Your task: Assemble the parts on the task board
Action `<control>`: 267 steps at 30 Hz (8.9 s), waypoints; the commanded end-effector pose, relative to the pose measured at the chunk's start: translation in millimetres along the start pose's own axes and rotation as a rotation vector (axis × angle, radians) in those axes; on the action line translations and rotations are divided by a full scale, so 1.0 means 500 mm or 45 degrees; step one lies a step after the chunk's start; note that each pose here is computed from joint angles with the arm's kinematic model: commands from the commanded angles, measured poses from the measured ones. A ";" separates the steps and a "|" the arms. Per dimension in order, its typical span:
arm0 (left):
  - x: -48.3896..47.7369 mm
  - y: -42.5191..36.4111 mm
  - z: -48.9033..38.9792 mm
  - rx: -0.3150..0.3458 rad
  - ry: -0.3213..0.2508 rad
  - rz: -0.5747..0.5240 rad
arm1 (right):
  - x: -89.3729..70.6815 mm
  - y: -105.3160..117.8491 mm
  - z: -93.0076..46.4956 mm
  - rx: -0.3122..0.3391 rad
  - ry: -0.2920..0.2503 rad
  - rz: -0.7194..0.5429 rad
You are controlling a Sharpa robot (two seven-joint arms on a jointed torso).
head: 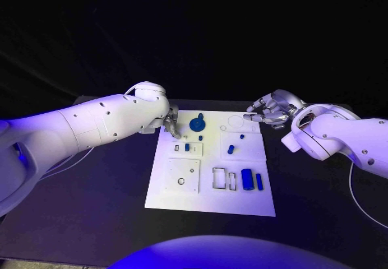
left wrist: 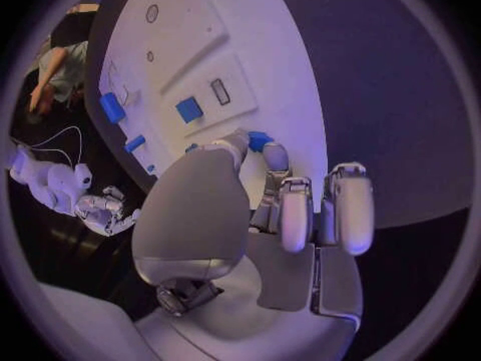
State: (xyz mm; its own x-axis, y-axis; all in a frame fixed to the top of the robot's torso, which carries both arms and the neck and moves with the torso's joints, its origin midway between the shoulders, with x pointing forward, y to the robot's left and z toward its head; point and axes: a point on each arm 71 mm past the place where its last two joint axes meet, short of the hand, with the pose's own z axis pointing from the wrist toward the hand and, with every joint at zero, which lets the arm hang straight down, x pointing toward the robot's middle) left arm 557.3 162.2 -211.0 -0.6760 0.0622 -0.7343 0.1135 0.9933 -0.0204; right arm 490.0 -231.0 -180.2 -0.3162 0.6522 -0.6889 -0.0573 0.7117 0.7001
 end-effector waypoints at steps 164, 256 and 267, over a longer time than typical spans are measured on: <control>0.100 0.029 -0.072 0.097 0.043 -0.336 | 0.004 -0.012 0.001 0.008 0.028 0.002; 0.102 0.024 -0.062 0.086 0.055 -0.309 | 0.000 -0.016 0.001 0.011 0.018 0.001; 0.082 0.032 -0.073 0.098 -0.039 -0.404 | 0.000 -0.017 0.001 0.012 0.016 0.001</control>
State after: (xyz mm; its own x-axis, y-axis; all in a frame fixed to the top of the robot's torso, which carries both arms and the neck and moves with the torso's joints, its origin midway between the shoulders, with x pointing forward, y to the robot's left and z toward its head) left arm 503.8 185.8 -219.1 -0.6913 -0.2111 -0.6911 -0.0294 0.9638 -0.2650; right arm 491.6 -238.1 -185.9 -0.3187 0.6560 -0.6842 -0.0367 0.7128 0.7004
